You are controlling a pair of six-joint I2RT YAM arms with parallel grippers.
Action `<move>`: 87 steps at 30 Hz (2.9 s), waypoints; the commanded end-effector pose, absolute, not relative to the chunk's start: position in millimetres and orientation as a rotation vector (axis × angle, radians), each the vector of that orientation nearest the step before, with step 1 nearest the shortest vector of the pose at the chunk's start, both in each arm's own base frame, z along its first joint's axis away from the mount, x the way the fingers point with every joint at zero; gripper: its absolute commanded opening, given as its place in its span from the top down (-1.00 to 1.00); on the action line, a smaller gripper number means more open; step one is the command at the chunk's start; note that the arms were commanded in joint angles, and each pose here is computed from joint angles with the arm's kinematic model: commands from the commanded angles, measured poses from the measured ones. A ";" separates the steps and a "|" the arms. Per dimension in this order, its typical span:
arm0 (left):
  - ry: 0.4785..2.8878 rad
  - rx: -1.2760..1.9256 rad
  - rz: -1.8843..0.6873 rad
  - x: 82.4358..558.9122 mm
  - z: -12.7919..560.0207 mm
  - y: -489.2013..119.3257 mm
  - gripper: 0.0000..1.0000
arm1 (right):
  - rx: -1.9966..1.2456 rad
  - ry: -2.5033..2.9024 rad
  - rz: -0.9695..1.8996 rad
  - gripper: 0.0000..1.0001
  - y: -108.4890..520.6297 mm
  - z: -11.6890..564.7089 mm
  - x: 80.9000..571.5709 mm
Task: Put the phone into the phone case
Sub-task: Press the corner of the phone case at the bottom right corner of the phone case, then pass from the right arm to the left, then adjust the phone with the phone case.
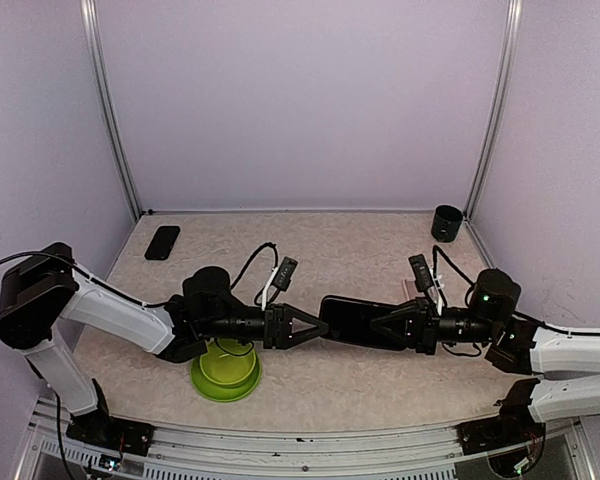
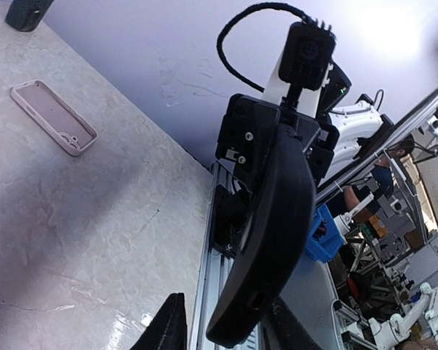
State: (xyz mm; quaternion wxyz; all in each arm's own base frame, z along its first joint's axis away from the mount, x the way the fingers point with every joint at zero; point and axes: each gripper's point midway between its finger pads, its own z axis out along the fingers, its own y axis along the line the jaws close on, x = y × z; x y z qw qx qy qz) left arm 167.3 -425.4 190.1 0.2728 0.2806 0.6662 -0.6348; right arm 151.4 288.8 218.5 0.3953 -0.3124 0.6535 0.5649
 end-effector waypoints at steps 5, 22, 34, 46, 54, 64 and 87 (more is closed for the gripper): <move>1.776 0.788 -1.734 164.4 193.3 -435.6 0.95 | -0.801 1.564 1.407 1.00 288.1 236.8 154.1; 1.742 0.818 -1.780 162.4 201.5 -442.2 0.30 | -0.825 1.545 1.468 1.00 293.6 238.7 149.8; 1.731 0.808 -1.788 162.1 200.7 -441.8 0.58 | -0.840 1.572 1.540 1.00 299.6 227.3 146.2; 1.820 0.736 -1.727 176.6 187.4 -436.5 1.00 | -0.863 1.642 1.427 0.99 298.9 213.8 154.7; 1.930 0.726 -1.687 181.2 179.4 -430.3 1.00 | -0.921 1.728 1.274 -0.43 299.4 198.2 165.1; 2.052 0.790 -1.636 179.1 174.9 -433.1 1.00 | -1.027 1.802 1.030 -0.94 314.9 168.1 173.6; 2.138 0.777 -1.615 183.1 161.9 -426.4 1.00 | -1.204 1.822 0.466 -0.98 359.7 125.6 185.3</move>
